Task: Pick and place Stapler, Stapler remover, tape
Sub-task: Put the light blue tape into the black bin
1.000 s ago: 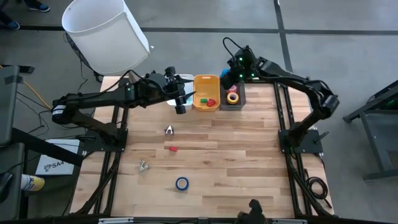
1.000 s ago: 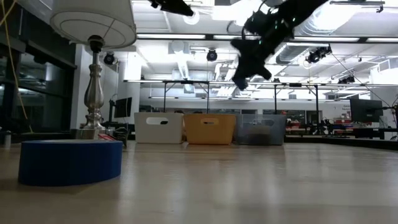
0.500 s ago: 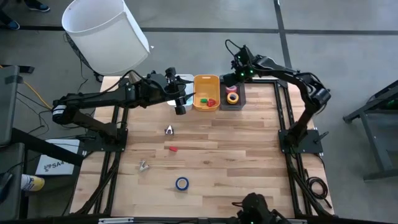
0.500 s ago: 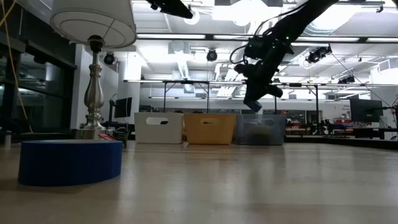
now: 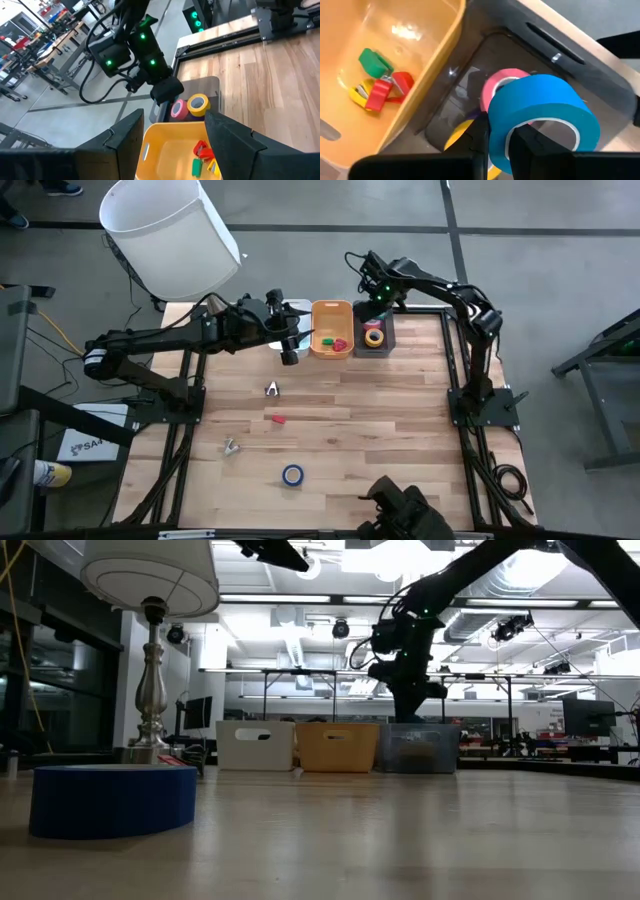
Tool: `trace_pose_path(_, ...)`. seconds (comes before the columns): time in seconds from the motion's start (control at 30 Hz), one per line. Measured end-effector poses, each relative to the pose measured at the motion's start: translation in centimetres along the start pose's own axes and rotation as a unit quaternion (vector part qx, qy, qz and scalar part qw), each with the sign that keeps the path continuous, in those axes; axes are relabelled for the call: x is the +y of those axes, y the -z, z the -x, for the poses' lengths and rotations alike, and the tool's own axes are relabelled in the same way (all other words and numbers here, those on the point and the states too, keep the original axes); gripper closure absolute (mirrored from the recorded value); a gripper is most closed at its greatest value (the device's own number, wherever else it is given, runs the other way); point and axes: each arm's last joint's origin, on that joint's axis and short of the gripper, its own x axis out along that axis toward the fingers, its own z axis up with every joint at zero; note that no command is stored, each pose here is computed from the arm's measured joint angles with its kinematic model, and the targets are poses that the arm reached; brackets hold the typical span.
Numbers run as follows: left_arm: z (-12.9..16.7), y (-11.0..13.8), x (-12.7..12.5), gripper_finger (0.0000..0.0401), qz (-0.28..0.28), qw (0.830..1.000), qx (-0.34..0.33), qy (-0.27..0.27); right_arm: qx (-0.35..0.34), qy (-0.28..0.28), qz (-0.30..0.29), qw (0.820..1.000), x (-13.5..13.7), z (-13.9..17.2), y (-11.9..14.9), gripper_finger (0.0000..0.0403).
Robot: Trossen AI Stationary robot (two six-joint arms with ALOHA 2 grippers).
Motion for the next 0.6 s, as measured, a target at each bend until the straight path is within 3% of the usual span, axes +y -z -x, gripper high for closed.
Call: trace_pose_path(0.6,0.0,0.3,-0.1,0.0195,-0.002,1.000,0.012,0.006,0.024,-0.017,-0.012,0.999,0.3,-2.1,-0.2,0.0370)
